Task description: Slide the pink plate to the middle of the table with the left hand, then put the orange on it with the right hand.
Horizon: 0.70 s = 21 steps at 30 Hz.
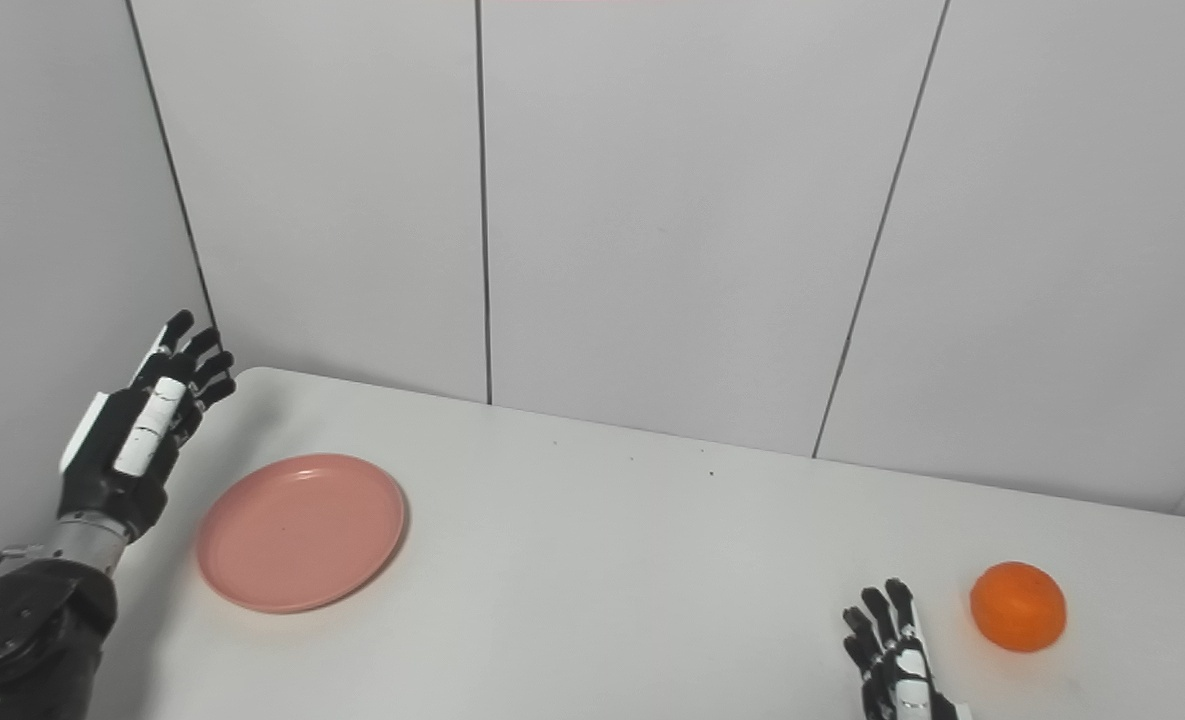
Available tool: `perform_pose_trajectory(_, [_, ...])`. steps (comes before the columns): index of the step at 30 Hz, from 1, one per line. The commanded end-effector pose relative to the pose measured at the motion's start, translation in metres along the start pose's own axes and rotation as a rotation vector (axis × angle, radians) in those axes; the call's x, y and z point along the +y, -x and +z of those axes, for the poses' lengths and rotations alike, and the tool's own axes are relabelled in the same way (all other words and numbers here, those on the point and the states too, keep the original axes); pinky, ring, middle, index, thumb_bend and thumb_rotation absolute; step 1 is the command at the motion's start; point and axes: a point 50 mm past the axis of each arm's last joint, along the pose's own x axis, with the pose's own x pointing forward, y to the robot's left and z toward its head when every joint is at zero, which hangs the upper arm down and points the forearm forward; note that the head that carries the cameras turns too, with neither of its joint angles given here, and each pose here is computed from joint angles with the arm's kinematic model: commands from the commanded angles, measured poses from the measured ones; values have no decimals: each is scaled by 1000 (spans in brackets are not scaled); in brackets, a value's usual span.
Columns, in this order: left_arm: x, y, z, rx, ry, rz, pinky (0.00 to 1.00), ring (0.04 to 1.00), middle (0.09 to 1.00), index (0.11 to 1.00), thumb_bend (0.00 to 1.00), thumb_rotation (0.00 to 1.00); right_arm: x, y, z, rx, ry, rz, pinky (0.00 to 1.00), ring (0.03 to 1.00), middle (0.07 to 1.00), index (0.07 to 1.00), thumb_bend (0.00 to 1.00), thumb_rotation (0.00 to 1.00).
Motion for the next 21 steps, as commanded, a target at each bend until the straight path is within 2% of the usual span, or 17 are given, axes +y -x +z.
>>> perform_pose_trajectory(1, [10,-17,22,-78,-35,13,901,927,960,993,888,735,-4,39,-50,182,-33,-52,961,932,955,996,750,1000])
perform_pose_trajectory(3, [13,-18,17,-66,-29,16,869,923,958,999,874,732,-4,39,-50,181,-31,-51,962,933,956,999,744,1000])
perform_pose_trajectory(6, [16,-20,9,-47,1,25,872,930,965,999,847,713,-4,40,-50,181,-30,-55,954,929,954,998,744,1000])
perform_pose_trajectory(7, [17,-21,6,-40,9,27,908,945,979,1000,834,700,-4,40,-50,182,-30,-57,950,928,953,996,748,1000])
perform_pose_trajectory(10, [22,-25,-5,-15,20,41,936,943,978,999,836,694,-4,40,-50,182,-35,-60,951,929,952,994,745,1000])
perform_pose_trajectory(15, [29,-30,-20,13,35,58,967,928,958,977,886,666,-3,41,-49,178,-31,-59,946,926,952,993,746,1000])
perform_pose_trajectory(19, [31,-34,-33,53,20,61,953,924,945,951,907,681,-3,41,-49,180,-32,-62,942,925,949,993,740,1000])
perform_pose_trajectory(21, [33,-35,-39,65,19,60,914,913,929,934,936,672,-3,41,-48,181,-33,-62,939,923,946,989,737,1000])
